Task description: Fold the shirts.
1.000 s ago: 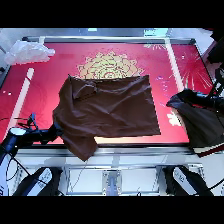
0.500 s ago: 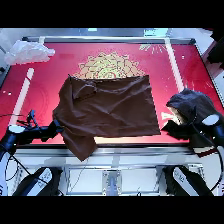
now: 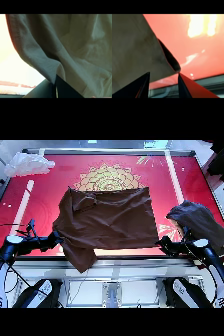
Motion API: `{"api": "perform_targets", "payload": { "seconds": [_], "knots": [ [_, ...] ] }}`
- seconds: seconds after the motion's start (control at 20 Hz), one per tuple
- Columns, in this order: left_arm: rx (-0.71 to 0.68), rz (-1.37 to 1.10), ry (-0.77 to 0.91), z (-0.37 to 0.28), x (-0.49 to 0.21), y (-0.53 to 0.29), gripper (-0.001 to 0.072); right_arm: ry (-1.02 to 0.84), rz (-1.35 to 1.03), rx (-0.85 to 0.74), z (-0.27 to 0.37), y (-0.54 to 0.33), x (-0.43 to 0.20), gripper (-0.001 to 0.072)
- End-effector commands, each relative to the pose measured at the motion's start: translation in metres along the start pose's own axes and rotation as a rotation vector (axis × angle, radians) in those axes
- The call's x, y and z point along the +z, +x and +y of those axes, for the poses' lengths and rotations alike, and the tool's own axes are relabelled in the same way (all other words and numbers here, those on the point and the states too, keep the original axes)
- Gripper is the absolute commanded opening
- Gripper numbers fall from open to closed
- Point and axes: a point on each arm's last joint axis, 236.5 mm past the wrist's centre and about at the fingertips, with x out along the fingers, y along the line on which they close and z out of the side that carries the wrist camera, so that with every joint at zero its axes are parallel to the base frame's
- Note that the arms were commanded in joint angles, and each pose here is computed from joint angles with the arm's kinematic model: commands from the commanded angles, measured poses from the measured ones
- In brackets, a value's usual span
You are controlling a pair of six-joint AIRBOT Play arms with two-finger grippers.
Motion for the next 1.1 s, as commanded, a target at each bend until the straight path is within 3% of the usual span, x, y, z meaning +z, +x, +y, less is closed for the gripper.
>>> {"api": "perform_targets", "payload": {
  "seconds": [0.0,0.2,0.3,0.5,0.65,0.8,1.05],
  "knots": [
    [-0.001,0.001,0.004,-0.001,0.000,0.000,0.0013,0.040,-0.058,0.013,0.000,0.004,0.014,0.0406],
    [-0.001,0.001,0.004,-0.001,0.000,0.000,0.0013,0.020,0.013,0.009,-0.002,0.020,0.003,0.0394],
    [-0.001,0.001,0.003,-0.001,0.000,0.000,0.0014,-0.085,0.013,0.053,0.011,0.020,0.002,0.0049],
    [-0.025,-0.092,0.077,-0.021,0.036,-0.020,0.0013,-0.235,-0.029,0.148,0.055,-0.006,0.020,0.0032],
    [-0.124,-0.327,0.259,-0.093,0.105,-0.091,0.0013,-0.478,-0.199,0.205,0.113,-0.070,0.047,0.0031],
    [-0.171,-0.591,0.526,-0.181,0.136,-0.204,0.0013,-0.733,-0.526,0.211,0.181,-0.181,0.062,0.0031],
    [-0.118,-1.086,0.930,-0.301,0.075,-0.409,0.0013,-0.971,-1.196,0.190,0.256,-0.412,-0.010,0.0029]
  ]
}}
